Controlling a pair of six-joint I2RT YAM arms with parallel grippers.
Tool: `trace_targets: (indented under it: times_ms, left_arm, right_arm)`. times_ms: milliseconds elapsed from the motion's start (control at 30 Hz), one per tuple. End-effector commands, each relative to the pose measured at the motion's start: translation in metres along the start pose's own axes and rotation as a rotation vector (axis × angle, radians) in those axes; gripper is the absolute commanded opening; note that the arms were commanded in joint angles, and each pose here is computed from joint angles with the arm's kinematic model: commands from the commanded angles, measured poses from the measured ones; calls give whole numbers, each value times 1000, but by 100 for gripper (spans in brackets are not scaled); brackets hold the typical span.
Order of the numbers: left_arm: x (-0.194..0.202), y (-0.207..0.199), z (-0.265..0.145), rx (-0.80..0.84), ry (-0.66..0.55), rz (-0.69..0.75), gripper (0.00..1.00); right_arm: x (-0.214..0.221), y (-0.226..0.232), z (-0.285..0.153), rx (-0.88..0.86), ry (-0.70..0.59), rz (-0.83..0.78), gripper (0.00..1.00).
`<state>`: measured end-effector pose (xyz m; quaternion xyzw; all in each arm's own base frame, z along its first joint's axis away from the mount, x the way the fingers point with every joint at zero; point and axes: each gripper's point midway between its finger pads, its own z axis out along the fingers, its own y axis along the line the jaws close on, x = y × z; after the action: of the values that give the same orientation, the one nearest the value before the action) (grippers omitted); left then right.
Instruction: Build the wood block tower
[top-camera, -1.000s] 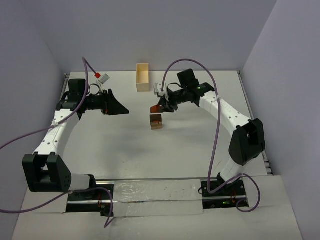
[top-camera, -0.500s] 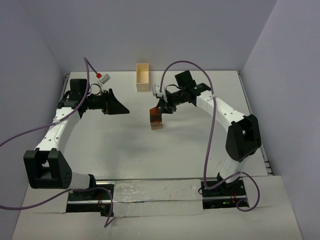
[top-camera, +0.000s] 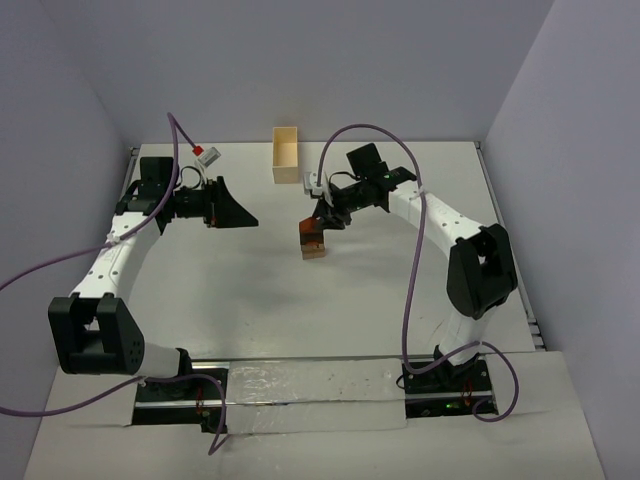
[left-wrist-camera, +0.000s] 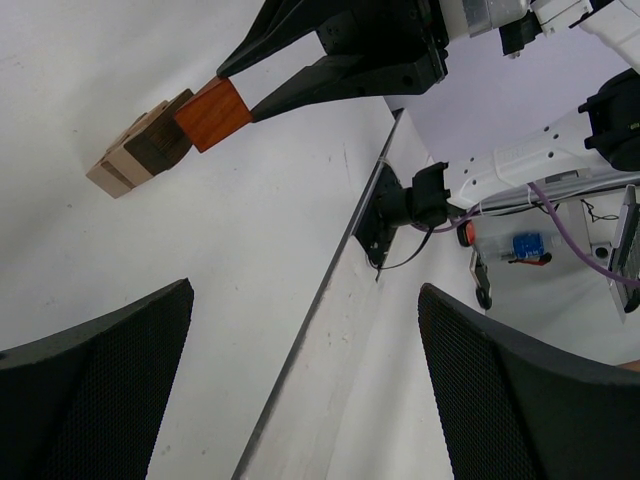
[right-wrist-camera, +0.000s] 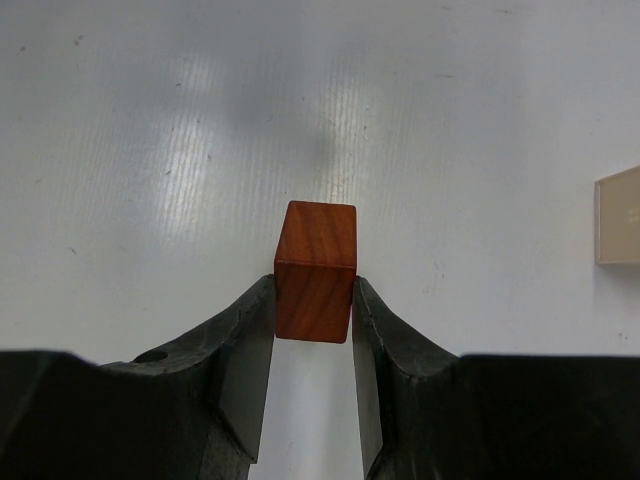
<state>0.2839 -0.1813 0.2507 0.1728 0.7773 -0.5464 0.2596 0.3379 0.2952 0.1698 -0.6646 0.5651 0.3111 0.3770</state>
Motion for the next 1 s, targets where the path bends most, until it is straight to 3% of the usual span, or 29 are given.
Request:
trace_targets:
  times_ms: [0,967]
  left_arm:
    - [-13,-10,-4,31,-13,65,99]
    - [-10,-4,-3,37,-3,40,99]
  right_arm:
    - [3,-6,3,1,-16,-22,0]
    - [24,-14,10,13,17,5,5]
